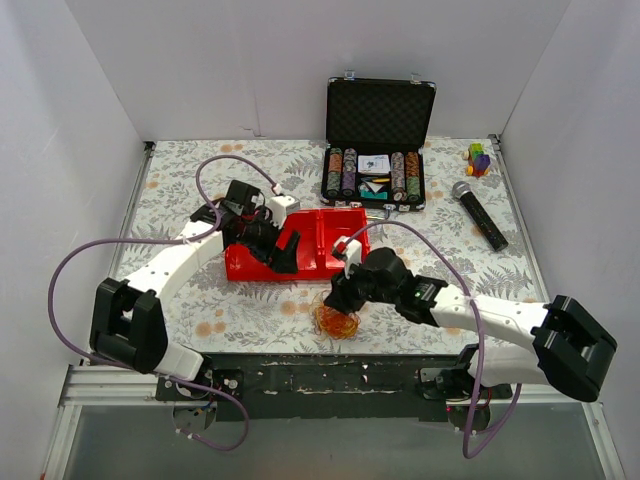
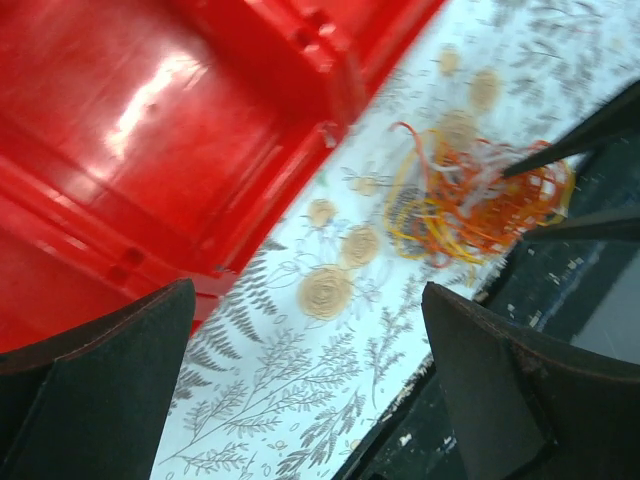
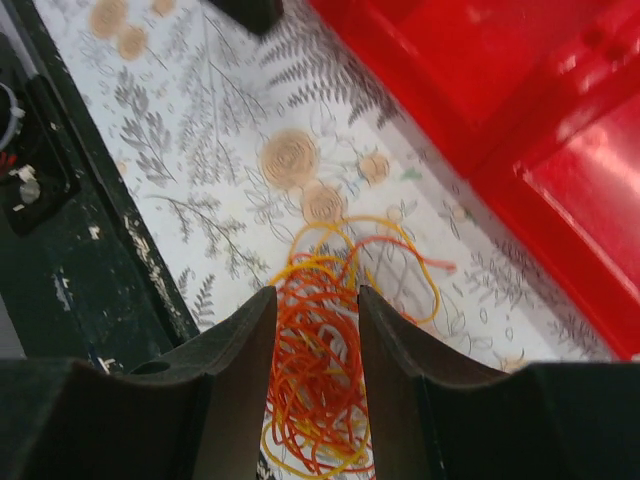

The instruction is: Untangle the cables

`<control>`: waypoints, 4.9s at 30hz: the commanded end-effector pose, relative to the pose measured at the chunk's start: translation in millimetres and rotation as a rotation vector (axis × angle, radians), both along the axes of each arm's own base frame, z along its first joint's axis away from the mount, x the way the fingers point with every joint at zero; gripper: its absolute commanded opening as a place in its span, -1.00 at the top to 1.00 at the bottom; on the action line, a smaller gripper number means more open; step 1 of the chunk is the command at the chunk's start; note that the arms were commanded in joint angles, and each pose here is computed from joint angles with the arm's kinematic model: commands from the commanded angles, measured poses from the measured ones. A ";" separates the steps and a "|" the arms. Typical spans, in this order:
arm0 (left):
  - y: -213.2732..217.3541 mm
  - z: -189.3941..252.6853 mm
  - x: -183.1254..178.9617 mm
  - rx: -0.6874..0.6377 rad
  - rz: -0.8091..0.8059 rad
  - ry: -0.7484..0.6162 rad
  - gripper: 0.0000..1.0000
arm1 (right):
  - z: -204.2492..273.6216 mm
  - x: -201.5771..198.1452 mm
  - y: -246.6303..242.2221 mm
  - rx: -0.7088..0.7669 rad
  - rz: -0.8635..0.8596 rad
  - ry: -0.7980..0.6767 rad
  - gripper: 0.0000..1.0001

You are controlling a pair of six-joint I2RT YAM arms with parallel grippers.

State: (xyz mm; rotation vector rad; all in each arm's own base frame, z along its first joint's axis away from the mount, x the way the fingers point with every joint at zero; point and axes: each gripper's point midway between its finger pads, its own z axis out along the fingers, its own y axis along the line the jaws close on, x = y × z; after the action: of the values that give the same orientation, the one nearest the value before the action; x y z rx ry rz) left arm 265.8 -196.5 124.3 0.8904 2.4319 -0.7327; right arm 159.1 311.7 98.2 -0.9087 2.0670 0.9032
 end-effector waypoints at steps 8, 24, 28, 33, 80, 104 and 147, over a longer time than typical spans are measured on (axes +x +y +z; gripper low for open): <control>-25.1 20.2 -44.2 -0.147 -0.282 -0.038 -0.47 | 49.0 9.5 32.5 0.107 0.078 -0.112 0.21; -60.6 -18.1 -63.4 -0.073 -0.317 -0.093 -0.21 | 8.1 -2.3 -28.8 0.018 -0.120 -0.032 -0.36; -67.4 -34.8 -62.6 -0.057 -0.317 -0.033 -0.21 | -3.3 -5.0 -26.3 0.015 -0.120 0.003 -0.18; -71.5 -56.3 -77.4 -0.044 -0.385 -0.014 -0.37 | -13.5 -6.8 -23.2 0.004 -0.104 0.020 0.03; -82.9 -54.7 -78.6 -0.001 -0.445 -0.041 -0.21 | -62.9 -19.4 -72.0 -0.137 -0.187 0.047 0.79; -83.6 13.9 -71.8 -0.057 -0.364 -0.114 1.00 | -65.9 -17.5 -77.5 -0.159 -0.212 0.044 0.89; -28.0 418.7 -9.7 -0.380 0.101 -1.145 1.00 | -78.9 -11.8 -83.1 -0.253 -0.280 0.092 0.90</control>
State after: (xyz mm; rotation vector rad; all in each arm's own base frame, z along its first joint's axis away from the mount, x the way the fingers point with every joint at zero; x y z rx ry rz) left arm 238.5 -238.9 576.0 0.7464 1.1542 -0.5389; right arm 154.6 241.8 29.4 -0.6666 2.2932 0.6174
